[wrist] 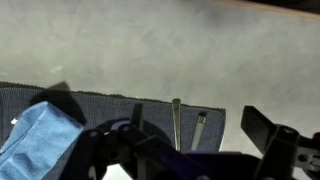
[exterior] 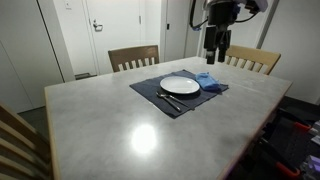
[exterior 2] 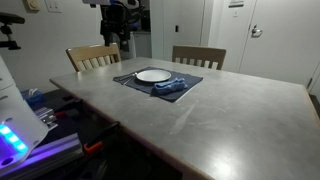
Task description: Put the fork on the white plate
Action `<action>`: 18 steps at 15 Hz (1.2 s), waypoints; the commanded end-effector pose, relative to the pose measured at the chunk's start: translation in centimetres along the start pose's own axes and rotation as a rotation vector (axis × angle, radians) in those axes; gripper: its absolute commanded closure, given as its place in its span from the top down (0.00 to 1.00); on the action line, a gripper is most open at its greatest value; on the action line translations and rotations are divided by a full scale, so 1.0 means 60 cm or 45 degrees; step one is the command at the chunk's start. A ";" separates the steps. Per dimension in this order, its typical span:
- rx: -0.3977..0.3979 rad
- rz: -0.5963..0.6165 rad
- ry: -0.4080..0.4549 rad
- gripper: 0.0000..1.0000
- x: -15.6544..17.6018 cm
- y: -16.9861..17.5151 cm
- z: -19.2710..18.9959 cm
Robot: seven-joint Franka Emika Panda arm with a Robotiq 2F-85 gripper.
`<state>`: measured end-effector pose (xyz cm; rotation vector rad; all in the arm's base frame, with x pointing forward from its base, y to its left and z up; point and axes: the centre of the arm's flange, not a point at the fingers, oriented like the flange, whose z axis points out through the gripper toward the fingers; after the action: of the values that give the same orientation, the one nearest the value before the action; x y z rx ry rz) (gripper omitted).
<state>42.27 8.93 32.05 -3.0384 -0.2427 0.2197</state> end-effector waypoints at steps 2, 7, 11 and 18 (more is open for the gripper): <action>0.018 -0.082 0.026 1.00 0.066 0.018 0.045; 0.066 -0.158 0.024 1.00 0.085 0.009 0.091; 0.040 -0.142 0.007 1.00 0.068 0.005 0.087; 0.038 -0.115 -0.001 1.00 0.070 0.005 0.093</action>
<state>45.56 9.63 26.42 -2.9839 -0.3998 0.2031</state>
